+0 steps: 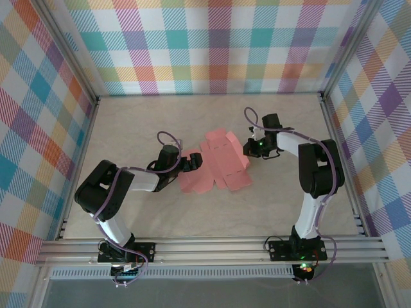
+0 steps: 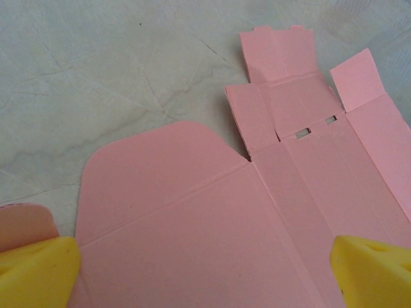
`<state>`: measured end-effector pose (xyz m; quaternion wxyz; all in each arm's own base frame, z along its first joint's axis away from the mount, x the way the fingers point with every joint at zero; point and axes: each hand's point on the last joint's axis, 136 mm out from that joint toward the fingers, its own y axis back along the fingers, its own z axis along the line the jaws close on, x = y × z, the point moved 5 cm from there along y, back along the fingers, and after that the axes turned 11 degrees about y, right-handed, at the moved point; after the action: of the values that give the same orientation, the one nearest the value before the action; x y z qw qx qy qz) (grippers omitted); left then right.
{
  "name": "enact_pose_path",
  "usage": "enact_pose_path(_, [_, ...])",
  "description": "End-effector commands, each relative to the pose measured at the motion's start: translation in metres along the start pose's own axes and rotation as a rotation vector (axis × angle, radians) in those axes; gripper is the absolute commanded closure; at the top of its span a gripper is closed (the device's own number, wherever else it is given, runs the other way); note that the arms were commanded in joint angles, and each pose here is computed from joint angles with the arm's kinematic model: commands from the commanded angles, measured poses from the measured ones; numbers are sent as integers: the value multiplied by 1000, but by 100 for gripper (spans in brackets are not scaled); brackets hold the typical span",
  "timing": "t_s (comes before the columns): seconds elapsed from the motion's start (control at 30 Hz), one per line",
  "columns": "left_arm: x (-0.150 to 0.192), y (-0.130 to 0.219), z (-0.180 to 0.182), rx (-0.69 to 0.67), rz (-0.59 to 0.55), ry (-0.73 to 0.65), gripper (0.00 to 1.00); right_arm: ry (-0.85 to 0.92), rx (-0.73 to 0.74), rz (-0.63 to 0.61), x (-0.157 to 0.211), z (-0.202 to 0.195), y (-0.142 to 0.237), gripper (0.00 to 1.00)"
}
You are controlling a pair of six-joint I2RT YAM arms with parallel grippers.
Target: Fold the paper box
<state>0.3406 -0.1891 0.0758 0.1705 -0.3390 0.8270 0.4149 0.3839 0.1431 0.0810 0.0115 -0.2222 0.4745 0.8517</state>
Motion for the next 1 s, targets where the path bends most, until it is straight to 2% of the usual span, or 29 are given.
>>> enact_pose_path(0.0, [57, 3, 48, -163, 250, 63, 0, 50, 72, -4, -4, 3, 7, 99])
enact_pose_path(0.33, [54, 6, 44, -155, 245, 65, 0, 250, 319, -40, -5, 22, 21, 100])
enact_pose_path(0.63, [49, 7, 38, -137, 240, 62, 0, 410, 602, -38, -5, 38, 19, 100])
enact_pose_path(0.97, [46, 10, 33, -120, 232, 60, 0, 444, 874, -30, -9, 43, 9, 100])
